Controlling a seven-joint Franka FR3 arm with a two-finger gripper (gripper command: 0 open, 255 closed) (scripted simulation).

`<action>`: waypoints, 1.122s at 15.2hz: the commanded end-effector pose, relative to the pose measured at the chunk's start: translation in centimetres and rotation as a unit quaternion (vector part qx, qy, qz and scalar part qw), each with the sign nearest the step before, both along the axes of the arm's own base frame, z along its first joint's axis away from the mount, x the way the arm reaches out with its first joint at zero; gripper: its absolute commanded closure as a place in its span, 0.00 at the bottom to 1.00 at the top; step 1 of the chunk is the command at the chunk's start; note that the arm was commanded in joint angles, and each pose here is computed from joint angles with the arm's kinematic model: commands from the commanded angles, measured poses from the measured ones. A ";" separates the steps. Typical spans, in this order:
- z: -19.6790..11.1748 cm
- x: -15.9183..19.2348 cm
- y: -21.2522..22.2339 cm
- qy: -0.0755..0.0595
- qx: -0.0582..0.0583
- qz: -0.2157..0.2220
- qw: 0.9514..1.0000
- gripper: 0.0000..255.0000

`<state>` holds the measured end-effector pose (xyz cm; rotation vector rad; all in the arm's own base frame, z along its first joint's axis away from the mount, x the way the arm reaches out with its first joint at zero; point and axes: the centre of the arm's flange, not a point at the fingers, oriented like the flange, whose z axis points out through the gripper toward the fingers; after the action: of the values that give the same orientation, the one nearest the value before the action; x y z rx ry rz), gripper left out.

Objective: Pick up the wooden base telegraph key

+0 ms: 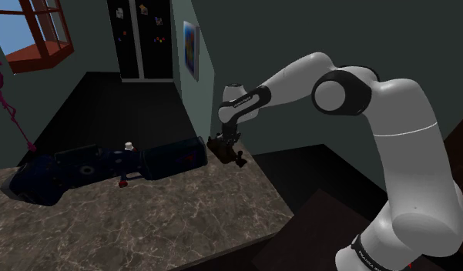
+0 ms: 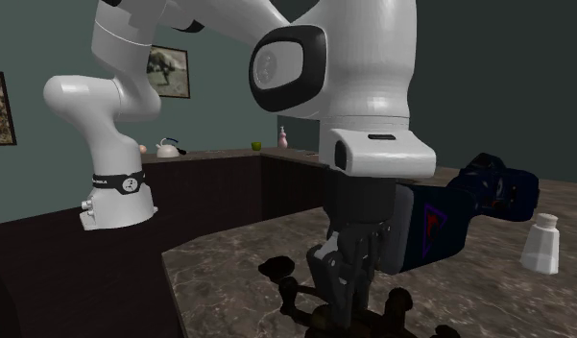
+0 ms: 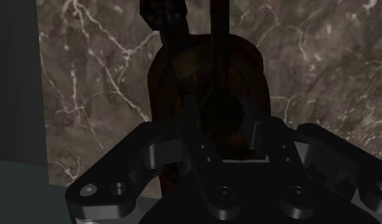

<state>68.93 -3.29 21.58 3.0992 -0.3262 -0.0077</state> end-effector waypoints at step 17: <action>6.8 0.0 0.1 0.000 0.000 0.000 1.000 1.00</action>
<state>68.99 -3.27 27.81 3.0989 -0.3262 -0.0091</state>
